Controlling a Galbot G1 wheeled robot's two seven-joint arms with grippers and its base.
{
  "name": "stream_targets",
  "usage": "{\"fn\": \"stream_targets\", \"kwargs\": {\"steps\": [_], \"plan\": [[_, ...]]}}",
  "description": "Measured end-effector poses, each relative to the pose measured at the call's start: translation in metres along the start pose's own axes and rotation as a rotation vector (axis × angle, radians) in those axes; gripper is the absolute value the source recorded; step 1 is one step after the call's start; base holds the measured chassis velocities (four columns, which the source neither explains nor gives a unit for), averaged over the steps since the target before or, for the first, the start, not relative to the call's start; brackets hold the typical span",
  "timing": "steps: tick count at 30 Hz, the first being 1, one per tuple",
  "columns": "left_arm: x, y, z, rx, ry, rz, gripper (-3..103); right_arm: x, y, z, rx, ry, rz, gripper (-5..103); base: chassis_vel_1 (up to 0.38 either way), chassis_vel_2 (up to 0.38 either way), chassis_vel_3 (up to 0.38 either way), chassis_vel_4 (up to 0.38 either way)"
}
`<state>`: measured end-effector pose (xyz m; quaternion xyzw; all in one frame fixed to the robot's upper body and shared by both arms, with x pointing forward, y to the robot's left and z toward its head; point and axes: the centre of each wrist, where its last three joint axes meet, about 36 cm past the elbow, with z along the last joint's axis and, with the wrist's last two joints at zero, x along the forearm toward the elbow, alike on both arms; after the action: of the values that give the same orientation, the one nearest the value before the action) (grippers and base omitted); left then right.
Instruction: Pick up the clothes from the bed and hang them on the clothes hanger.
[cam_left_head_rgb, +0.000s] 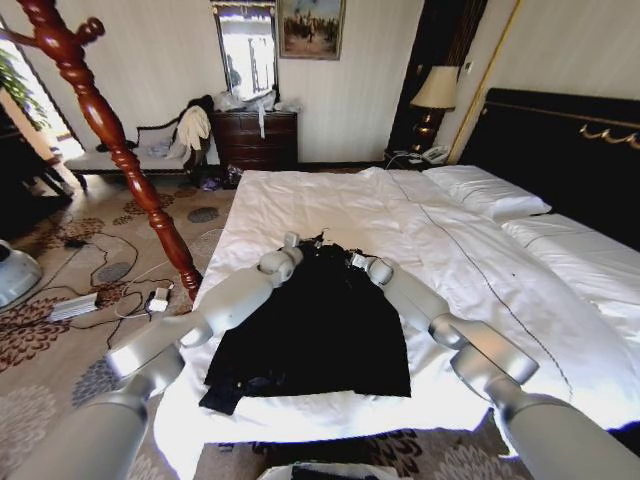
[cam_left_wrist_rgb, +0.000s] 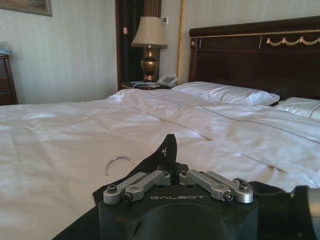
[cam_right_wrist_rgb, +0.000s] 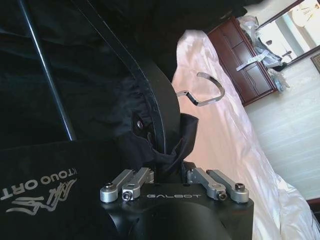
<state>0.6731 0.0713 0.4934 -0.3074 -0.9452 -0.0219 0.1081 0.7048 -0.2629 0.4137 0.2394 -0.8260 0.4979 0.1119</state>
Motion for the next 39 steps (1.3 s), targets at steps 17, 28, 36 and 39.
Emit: {"fn": "stream_targets", "kwargs": {"steps": [17,28,36,39], "plan": [[-0.025,-0.032,-0.004,0.013,0.027,0.064,2,0.015,-0.003,0.012,-0.008,-0.004,0.016,22,0.000,0.000,0.000,0.000],[-0.016,-0.028,0.018,0.034,0.028,0.184,2,0.013,-0.002,0.010,0.045,-0.073,0.000,22,0.000,0.000,0.000,0.000],[-0.011,-0.025,0.009,0.090,0.010,0.234,10,0.014,0.010,0.016,0.026,-0.088,-0.020,22,0.000,0.000,0.000,0.000],[-0.002,-0.023,0.016,0.073,0.034,0.243,20,0.013,0.011,0.013,0.013,-0.096,-0.019,22,0.000,0.000,0.000,0.000]]}}
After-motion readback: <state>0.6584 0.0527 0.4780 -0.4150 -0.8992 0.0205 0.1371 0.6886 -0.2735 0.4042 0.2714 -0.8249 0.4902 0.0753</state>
